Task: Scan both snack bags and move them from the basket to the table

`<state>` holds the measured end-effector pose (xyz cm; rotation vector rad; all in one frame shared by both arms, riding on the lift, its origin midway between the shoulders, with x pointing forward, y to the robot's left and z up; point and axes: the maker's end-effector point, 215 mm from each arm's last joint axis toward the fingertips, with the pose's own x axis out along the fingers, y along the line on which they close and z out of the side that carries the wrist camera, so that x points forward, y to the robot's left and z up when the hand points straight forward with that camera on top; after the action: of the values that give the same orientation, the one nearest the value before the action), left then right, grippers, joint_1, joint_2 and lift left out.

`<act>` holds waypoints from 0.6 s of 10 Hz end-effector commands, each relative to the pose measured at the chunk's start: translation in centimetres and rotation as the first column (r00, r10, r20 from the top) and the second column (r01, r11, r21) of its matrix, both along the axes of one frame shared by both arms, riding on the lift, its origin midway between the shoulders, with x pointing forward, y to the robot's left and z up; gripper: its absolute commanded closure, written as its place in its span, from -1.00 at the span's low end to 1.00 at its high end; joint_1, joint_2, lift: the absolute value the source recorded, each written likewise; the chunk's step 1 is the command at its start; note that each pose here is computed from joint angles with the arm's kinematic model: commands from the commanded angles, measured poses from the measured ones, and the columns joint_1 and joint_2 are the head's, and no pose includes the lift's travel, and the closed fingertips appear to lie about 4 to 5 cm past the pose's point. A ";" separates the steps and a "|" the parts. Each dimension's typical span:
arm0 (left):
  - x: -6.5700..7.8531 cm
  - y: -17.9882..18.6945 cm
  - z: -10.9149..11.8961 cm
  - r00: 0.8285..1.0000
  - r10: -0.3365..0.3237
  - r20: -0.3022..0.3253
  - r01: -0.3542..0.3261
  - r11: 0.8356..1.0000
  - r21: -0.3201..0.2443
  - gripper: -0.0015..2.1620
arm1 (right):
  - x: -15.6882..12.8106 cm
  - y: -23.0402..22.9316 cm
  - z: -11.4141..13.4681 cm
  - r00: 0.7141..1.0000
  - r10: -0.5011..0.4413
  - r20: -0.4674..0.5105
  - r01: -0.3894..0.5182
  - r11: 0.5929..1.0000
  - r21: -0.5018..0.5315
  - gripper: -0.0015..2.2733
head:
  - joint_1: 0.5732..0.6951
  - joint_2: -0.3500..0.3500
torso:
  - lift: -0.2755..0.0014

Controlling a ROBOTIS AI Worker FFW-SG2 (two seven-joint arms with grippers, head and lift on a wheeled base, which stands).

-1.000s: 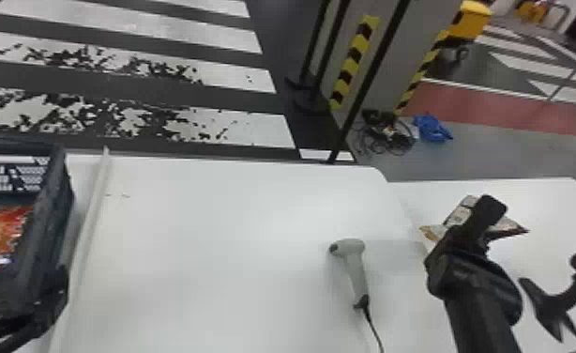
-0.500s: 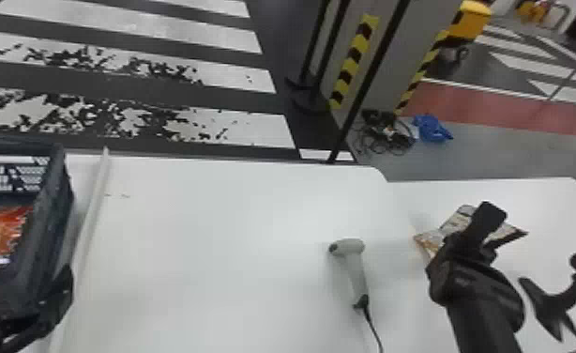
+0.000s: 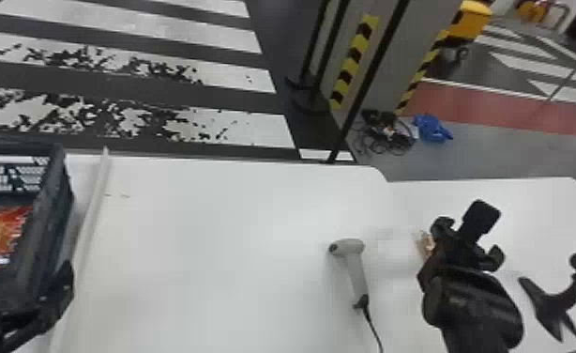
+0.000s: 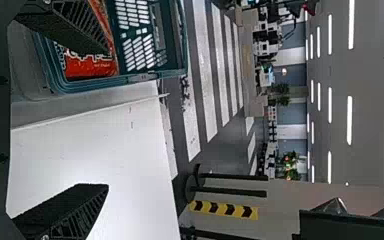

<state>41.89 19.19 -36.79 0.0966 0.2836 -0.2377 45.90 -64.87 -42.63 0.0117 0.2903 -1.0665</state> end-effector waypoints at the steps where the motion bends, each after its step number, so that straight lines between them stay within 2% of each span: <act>1: 0.1 -0.1 0.2 1.000 -0.002 0.004 0.002 1.000 -0.002 -0.97 | 0.3 2.7 0.9 0.999 0.053 -0.004 -0.053 0.998 -0.015 -0.96 | 1.00 -1.00 | 0.28; 4: 0.1 -0.1 0.2 1.000 -0.001 0.005 0.001 1.000 0.003 -0.97 | 0.2 7.5 1.8 0.987 0.158 0.034 -0.158 0.987 0.002 -0.96 | 1.00 -1.00 | 0.28; 6: 0.1 -0.1 0.5 1.000 0.003 0.009 -0.003 1.000 0.001 -0.97 | 1.0 13.0 2.3 0.946 0.312 0.085 -0.315 0.949 0.026 -0.96 | 1.00 -1.00 | 0.28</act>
<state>42.00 19.13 -36.38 0.0984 0.2755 -0.2341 47.09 -52.96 -40.53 0.0353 0.2397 -0.7606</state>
